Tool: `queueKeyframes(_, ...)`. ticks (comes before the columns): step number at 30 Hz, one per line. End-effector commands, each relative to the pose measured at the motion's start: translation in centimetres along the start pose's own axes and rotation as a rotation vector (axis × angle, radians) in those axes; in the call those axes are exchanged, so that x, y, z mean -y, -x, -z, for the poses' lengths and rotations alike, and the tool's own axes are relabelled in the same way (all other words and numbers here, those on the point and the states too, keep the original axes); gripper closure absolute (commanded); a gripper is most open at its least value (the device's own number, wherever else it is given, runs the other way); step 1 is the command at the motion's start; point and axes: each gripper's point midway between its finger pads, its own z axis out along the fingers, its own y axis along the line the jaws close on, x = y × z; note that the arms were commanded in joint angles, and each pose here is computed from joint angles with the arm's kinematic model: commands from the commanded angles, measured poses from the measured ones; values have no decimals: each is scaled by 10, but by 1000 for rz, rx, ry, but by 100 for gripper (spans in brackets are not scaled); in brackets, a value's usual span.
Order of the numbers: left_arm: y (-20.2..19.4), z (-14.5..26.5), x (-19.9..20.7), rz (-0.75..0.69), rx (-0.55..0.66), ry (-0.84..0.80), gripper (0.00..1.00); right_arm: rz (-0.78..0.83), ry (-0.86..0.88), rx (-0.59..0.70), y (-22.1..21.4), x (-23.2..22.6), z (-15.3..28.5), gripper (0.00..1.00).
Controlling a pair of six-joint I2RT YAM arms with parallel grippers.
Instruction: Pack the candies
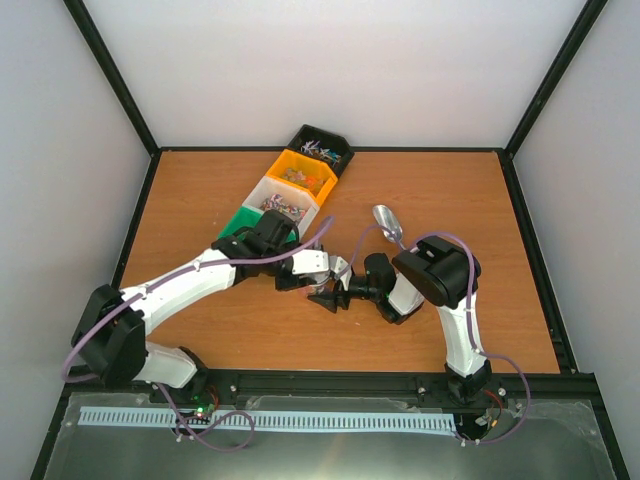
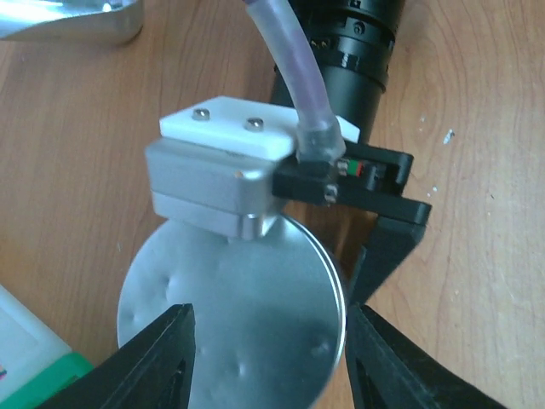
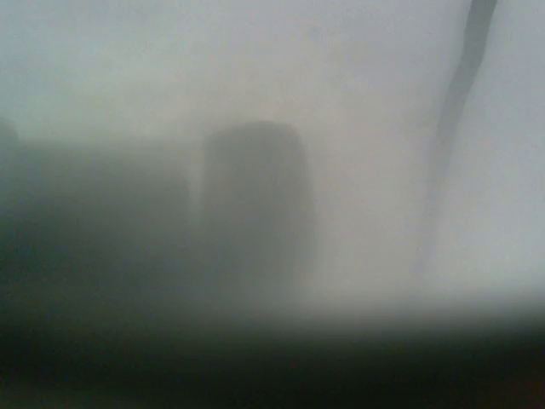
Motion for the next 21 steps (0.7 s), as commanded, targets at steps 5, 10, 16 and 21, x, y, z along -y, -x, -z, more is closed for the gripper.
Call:
queueKeyframes(5,31,-5,-9,-17,90,-8,48,-1,-22,2,2,2,-1,47)
queueKeyframes(10,20,-16,-9,-8,40,-9,45,-5,-22,-1,1,2,-2,47)
queueKeyframes(16,0,-23,-13,-8,-28,36,54,0,-17,-3,-1,0,0,48)
queueKeyframes(21,-7,-19,-11,-15,-34,61,61,4,-6,-12,-4,-3,1,51)
